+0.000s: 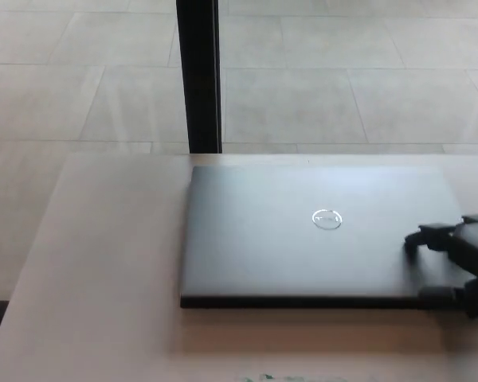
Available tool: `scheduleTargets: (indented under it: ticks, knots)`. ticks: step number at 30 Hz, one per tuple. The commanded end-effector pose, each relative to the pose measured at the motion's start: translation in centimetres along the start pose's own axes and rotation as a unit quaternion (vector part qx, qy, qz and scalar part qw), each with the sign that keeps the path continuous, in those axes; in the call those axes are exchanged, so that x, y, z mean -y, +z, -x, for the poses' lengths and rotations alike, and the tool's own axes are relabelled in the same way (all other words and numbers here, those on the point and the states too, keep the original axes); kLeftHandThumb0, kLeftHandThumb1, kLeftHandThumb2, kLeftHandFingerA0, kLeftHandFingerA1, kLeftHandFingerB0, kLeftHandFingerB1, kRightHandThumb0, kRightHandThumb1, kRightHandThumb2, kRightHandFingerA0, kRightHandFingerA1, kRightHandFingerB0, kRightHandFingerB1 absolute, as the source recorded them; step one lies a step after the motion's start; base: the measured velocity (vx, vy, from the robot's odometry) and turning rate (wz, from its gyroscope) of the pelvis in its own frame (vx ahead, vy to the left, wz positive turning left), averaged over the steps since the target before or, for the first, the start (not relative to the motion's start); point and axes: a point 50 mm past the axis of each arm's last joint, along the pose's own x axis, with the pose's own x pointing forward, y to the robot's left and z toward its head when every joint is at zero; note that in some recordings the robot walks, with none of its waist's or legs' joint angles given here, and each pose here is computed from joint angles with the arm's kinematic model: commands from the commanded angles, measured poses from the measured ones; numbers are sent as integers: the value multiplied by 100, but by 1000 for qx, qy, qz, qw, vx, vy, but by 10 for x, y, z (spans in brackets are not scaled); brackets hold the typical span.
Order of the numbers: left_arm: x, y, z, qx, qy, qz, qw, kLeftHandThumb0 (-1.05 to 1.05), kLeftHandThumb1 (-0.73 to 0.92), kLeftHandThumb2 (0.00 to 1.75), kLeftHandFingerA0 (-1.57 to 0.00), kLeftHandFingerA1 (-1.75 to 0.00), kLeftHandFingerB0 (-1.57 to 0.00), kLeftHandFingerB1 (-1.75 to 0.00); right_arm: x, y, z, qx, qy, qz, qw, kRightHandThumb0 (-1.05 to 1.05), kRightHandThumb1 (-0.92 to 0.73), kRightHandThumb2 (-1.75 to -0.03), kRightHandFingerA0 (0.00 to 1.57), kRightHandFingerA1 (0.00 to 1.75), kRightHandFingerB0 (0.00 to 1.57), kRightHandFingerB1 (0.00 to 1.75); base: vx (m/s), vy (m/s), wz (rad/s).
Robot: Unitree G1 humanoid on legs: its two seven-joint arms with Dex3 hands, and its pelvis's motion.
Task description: The robot uses its right hand to push down on the lid of a laptop kept in the middle of the desk to close it
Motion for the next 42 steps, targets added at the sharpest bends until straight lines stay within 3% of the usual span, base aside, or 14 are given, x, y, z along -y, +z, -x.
scheduleTargets:
  ticks: [1,9,13,19,20,21,22,24,25,26,33,39,40,42]
  knots:
    - [-3,6,-1,2,2,3,1000,-104,92,91,-21,-106,-18,-76,-42,-16,13,-45,78,37,995,-72,-73,-75,36,50,32,38,-4,-6,6]
    - [-1,6,0,-3,2,9,1000,-105,92,88,-25,-93,-17,-72,-70,-14,19,-47,120,32,991,-77,-72,-80,35,54,32,41,0,0,0]
    - [-1,5,-1,-3,6,8,1000,-105,92,89,-27,-96,-17,-70,-64,-16,16,-54,119,21,991,-69,-86,-66,39,51,34,36,0,0,0]
    - [-2,6,-1,-3,4,0,1000,-105,92,90,-28,-92,-19,-69,-41,-22,15,-47,93,12,994,-74,-74,-78,35,52,32,39,0,0,0]
    - [-2,6,-1,-3,5,1,1000,-102,82,123,-32,-86,-24,-69,-33,-24,16,-43,87,8,995,-73,-74,-77,36,50,31,39,0,0,0]
    - [-2,6,-1,-3,5,1,1000,-102,82,123,-32,-86,-24,-69,-33,-24,16,-43,88,8,995,-73,-74,-77,36,50,31,39,0,0,0]
    - [-2,6,-1,-3,8,0,1000,-105,92,90,-31,-98,-20,-72,-19,-26,17,-32,59,1,998,-68,-85,-66,43,45,35,35,0,0,0]
    - [-2,5,-2,-5,8,1,1000,-105,92,89,-29,-97,-20,-73,-9,-28,19,-29,50,-10,998,-67,-85,-66,43,45,34,35,0,0,0]
    - [-2,5,-2,-3,5,0,1000,-102,81,123,-31,-85,-23,-69,3,-30,21,-19,19,-39,999,-64,-83,-65,45,46,37,38,0,0,0]
    - [-2,5,-2,-2,5,2,1000,-105,92,89,-28,-95,-20,-74,16,-33,23,-16,-8,-67,998,-64,-83,-65,43,50,35,37,0,0,0]
    - [-4,12,-2,1,7,0,1000,-105,92,88,-28,-94,-20,-70,88,-64,53,-20,-147,-205,967,-61,-79,-64,46,49,31,36,0,0,0]
    - [-6,12,0,-2,5,-7,1000,-104,92,92,-21,-102,-16,-72,126,-108,108,-65,-294,-294,907,-57,-79,-64,47,49,33,36,0,0,0]
    - [-7,10,0,-8,10,-2,1000,-104,82,125,-29,-85,-20,-67,127,-117,120,-81,-329,-318,886,-49,-78,-63,49,49,37,36,0,0,0]
    - [-7,9,0,-6,12,4,1000,-105,79,123,-30,-86,-24,-72,125,-136,142,-105,-378,-344,853,-58,-79,-63,47,53,38,38,0,0,0]
